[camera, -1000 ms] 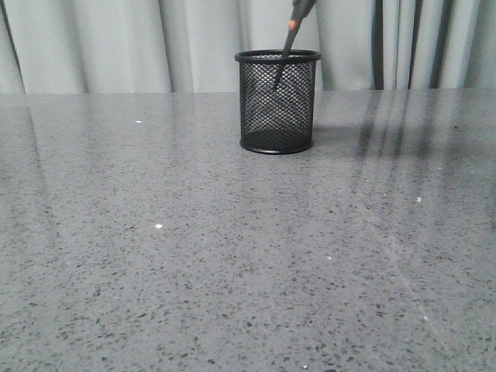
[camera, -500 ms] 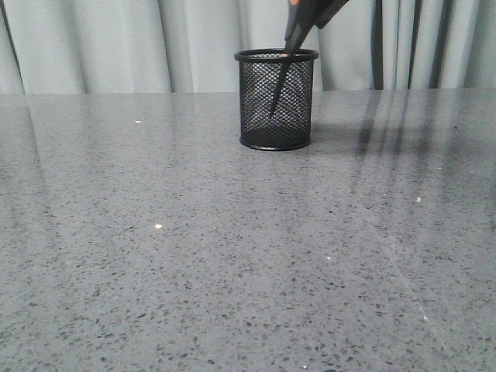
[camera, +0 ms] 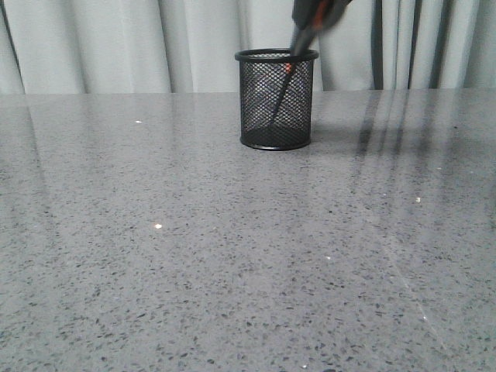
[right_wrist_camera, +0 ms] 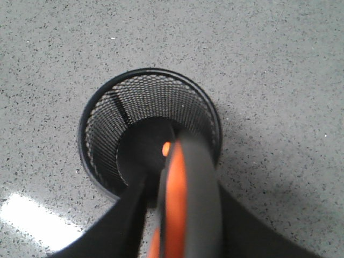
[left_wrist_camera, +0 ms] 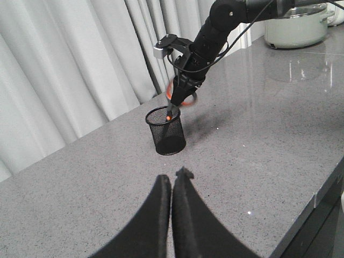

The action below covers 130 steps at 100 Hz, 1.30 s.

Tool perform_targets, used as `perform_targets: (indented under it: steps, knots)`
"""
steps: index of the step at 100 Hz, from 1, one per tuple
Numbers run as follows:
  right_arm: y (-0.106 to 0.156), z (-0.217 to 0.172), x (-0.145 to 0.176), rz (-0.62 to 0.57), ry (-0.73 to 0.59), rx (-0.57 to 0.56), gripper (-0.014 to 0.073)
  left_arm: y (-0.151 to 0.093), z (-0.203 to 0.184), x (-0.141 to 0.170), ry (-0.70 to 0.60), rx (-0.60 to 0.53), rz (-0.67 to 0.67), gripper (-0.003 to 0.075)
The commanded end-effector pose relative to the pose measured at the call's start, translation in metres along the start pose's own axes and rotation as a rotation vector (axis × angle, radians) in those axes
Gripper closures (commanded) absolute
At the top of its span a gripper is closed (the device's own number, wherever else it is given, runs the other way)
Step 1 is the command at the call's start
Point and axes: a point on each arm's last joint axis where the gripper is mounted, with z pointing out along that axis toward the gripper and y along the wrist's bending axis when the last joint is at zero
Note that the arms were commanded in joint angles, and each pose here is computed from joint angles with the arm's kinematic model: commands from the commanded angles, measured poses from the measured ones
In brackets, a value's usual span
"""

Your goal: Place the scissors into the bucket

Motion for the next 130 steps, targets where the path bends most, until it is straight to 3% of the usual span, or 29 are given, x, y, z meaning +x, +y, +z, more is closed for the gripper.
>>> perform_targets:
  steps: [1,25,46,53,63,72,80,89,114,130]
  knots:
    - [-0.004,-0.029,-0.018,-0.011,-0.145,0.020,0.0237,0.003,0.004,-0.013,-0.078,-0.011,-0.018,0.0740]
    - [-0.005,-0.048,-0.034,-0.020,-0.204,0.034,0.0199,0.003,0.004,-0.013,-0.085,-0.015,-0.017,0.0740]
    - [-0.003,-0.084,-0.054,0.002,-0.258,0.002,0.0209,0.014,0.010,-0.018,-0.170,-0.133,0.014,0.0740]
    - [0.001,-0.095,-0.055,0.022,-0.257,-0.036,0.0264,0.019,0.015,-0.019,-0.194,-0.193,0.016,0.0740]
    - [0.006,-0.112,-0.053,0.049,-0.271,-0.091,0.0417,0.021,0.025,-0.016,-0.200,-0.244,0.022,0.0740]
    - [0.011,-0.133,-0.048,0.050,-0.276,-0.129,0.0552,0.019,0.036,-0.010,-0.191,-0.208,-0.006,0.0740]
    - [0.018,-0.156,-0.042,-0.021,-0.292,-0.141,0.0669,0.017,0.049,-0.002,-0.154,-0.162,-0.041,0.0740]
    - [0.026,-0.182,-0.036,-0.076,-0.343,-0.154,0.0657,0.018,0.061,0.009,-0.106,-0.162,-0.042,0.0740]
    - [0.029,-0.231,0.016,-0.117,-0.563,-0.101,0.0657,0.025,0.093,0.027,-0.180,-0.216,-0.029,0.0740]
    - [0.024,-0.222,0.093,-0.137,-0.677,-0.024,0.0658,0.027,0.117,0.048,-0.222,-0.237,-0.032,0.0740]
